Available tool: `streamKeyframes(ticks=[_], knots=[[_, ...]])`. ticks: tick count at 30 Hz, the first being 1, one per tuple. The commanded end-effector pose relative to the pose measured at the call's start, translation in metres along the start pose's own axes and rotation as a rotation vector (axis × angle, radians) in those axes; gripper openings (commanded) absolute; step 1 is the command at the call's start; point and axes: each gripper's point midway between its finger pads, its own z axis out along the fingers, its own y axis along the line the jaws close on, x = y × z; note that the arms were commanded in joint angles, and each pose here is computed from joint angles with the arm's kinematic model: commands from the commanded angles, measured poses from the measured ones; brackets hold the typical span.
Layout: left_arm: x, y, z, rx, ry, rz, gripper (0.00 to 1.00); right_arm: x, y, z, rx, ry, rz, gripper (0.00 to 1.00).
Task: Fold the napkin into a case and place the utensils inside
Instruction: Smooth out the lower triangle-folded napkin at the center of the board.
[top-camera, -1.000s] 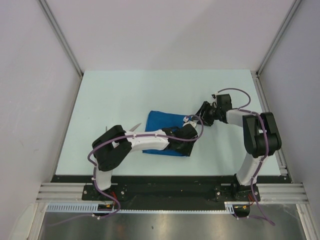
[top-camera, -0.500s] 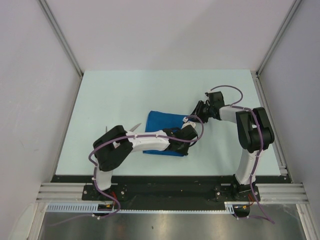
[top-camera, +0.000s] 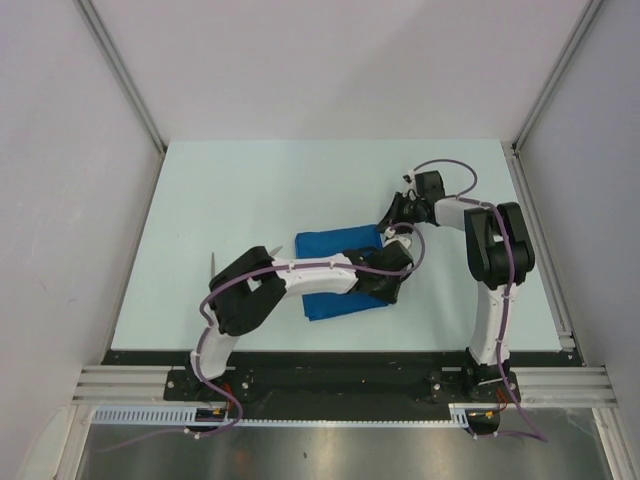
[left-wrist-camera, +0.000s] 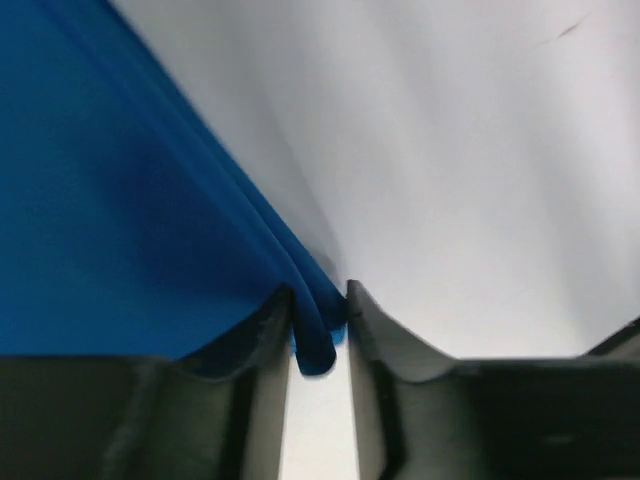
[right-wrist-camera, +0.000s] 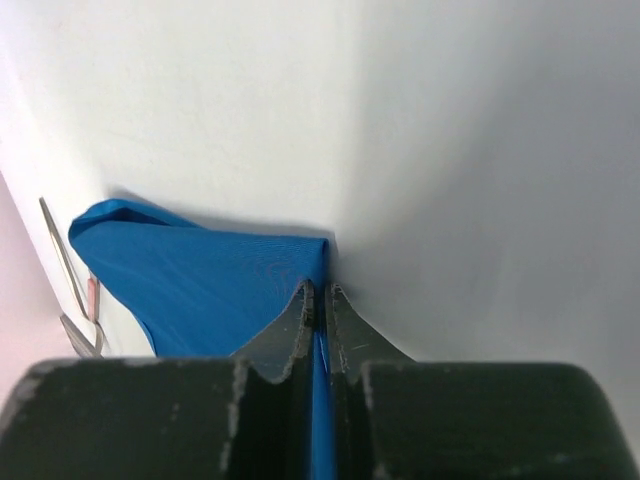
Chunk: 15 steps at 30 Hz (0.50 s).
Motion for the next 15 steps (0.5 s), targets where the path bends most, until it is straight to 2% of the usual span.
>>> streamKeyframes(ticks=[1, 4, 7, 8, 10, 11, 13, 14, 15], knots=[[-0.012, -0.037, -0.003, 0.109, 0.007, -0.023, 0.47, -0.032, -0.008, 0.007, -0.006, -0.007, -0.096, 0.04], [-0.024, -0.046, -0.019, 0.150, -0.011, -0.018, 0.59, -0.035, -0.015, 0.009, 0.003, 0.031, -0.117, 0.05], [-0.035, -0.034, -0.045, 0.176, -0.045, -0.034, 0.63, -0.048, -0.018, 0.001, 0.064, 0.022, -0.141, 0.14], [-0.050, -0.034, -0.072, 0.212, -0.101, -0.047, 0.64, -0.051, -0.019, -0.004, 0.089, 0.019, -0.144, 0.21], [-0.053, -0.003, -0.082, 0.207, -0.135, -0.091, 0.65, -0.062, -0.022, -0.016, 0.168, -0.026, -0.150, 0.33], [-0.064, 0.003, -0.103, 0.236, -0.183, -0.105, 0.64, -0.062, -0.025, -0.024, 0.207, -0.020, -0.134, 0.42], [-0.073, 0.042, -0.107, 0.219, -0.217, -0.155, 0.60, -0.070, -0.024, -0.040, 0.275, -0.054, -0.139, 0.49], [-0.076, 0.053, -0.109, 0.220, -0.223, -0.166, 0.58, -0.066, -0.027, -0.048, 0.319, -0.045, -0.128, 0.58], [-0.086, 0.081, -0.111, 0.186, -0.243, -0.210, 0.55, -0.070, -0.034, -0.057, 0.388, -0.069, -0.126, 0.61]])
